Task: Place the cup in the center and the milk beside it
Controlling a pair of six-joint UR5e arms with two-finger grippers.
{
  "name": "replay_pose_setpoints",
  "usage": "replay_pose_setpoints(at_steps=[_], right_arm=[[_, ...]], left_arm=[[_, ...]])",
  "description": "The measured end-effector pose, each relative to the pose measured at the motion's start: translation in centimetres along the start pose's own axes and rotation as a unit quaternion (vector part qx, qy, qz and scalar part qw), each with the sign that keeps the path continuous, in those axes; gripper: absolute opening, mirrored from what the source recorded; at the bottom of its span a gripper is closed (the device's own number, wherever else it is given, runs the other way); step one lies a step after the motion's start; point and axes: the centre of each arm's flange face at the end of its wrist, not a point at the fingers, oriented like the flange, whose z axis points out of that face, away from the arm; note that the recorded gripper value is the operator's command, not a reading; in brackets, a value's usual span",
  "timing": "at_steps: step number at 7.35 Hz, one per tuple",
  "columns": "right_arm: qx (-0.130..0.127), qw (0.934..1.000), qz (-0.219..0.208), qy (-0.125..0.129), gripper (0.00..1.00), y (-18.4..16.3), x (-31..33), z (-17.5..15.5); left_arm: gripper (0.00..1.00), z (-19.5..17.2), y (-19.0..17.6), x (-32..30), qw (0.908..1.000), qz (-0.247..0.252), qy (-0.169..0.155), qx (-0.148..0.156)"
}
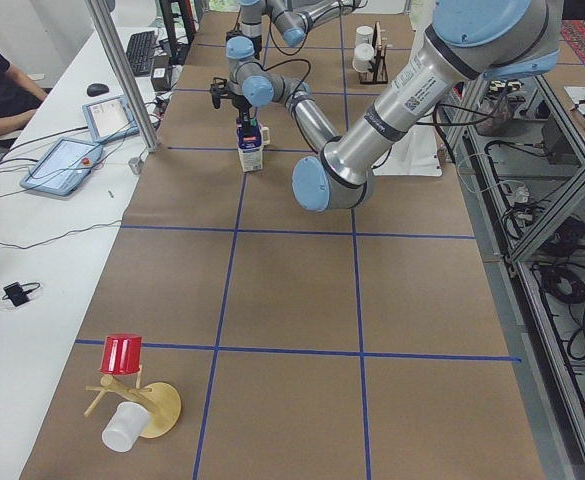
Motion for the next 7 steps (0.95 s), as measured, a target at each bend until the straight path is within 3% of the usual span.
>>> replay_pose_setpoints(at_steps=[3,4,7], right_arm=[[0.0,1.0,0.005,0.004,1.0,-0.4,0.8,-0.2],[0.003,1.0,0.006,0.007,1.0,-1.1,2.8,-0.9],[0.001,0.9997,-0.019,0.012,1.0,-3.8,18.0,-5.1]], left_arm=[[0.98,-4.7,0.4,-1.2,0.999,0.011,0.036,0.023],[0.98,-5.8,-0.7,-4.1,0.9987,0.019,0.033,0.034],[0.98,-9.7,-6.1,-18.7,0.9896,0.126,-0.053,0.046]])
